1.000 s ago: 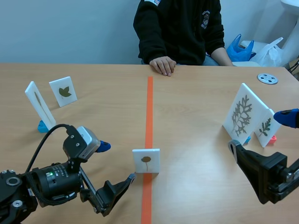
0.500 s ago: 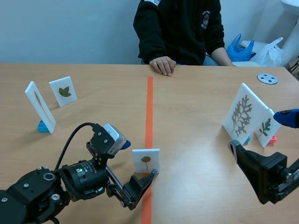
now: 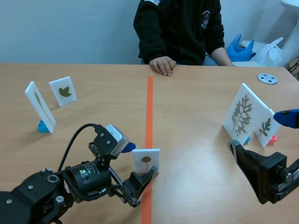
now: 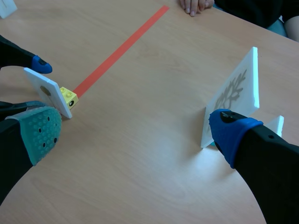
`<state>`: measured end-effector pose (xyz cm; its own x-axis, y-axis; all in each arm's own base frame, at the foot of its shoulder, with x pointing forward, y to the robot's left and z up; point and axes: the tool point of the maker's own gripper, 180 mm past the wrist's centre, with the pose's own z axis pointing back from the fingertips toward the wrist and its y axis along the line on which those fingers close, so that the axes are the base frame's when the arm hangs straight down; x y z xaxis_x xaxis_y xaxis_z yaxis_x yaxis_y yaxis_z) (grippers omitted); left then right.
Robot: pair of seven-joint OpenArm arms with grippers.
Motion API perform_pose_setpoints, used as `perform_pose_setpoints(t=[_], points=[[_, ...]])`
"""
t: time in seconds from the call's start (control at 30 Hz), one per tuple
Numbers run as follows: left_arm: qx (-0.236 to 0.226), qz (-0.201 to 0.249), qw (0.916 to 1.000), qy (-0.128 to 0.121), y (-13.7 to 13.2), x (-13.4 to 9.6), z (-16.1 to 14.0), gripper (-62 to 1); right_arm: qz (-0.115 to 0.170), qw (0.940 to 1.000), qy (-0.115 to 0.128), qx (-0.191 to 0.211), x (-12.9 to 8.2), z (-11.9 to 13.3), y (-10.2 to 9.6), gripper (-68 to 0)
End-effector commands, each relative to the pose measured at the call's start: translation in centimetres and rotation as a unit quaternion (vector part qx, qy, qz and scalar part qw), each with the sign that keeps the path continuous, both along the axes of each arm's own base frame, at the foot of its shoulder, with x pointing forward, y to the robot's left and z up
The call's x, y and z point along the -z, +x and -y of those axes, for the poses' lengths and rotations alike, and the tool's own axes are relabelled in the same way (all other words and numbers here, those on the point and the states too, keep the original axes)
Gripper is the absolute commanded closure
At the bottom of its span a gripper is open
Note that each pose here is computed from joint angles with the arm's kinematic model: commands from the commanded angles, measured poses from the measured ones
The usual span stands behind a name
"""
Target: Sort the leaf by its shape. The table is split by an orange tape line. A compound leaf with several leaflets goes to the left side, a simple leaf with one blade goes to the right side. Return to the home posture when a red brick is placed on the table.
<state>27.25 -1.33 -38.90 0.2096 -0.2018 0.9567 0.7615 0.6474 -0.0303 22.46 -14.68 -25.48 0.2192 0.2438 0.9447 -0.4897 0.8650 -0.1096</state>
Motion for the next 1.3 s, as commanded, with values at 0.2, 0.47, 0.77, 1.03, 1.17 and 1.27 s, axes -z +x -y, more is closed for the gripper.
perform_pose_setpoints(t=[0.2,0.47,0.77,1.03,1.17,1.27], points=[[0.000,0.016,0.9998,-0.015,0.6,-1.2,0.4,-25.7,0.021,0.9998,0.005,-0.002,-1.2,-0.2,0.5,-67.9],[0.001,0.016,0.9998,-0.015,0.6,-1.2,0.4,-19.0,0.021,0.9998,0.005,-0.002,-1.2,-0.2,0.5,-67.9],[0.002,0.015,0.9998,-0.015,0.6,-1.2,0.4,-7.4,0.021,0.9998,0.005,-0.002,-1.2,-0.2,0.5,-67.9],[0.020,0.012,0.9992,-0.033,0.1,-2.1,1.0,-3.8,0.021,0.9998,0.005,-0.002,-1.2,-0.2,0.5,-67.9],[0.025,0.036,0.9979,-0.048,-0.2,-4.4,1.2,-3.8,0.021,0.9998,0.005,-0.002,-1.2,-0.2,0.5,-67.9],[0.006,0.037,0.9973,-0.063,-0.2,-6.1,0.7,-3.8,0.021,0.9998,0.005,-0.002,-1.2,-0.2,0.5,-67.9]])
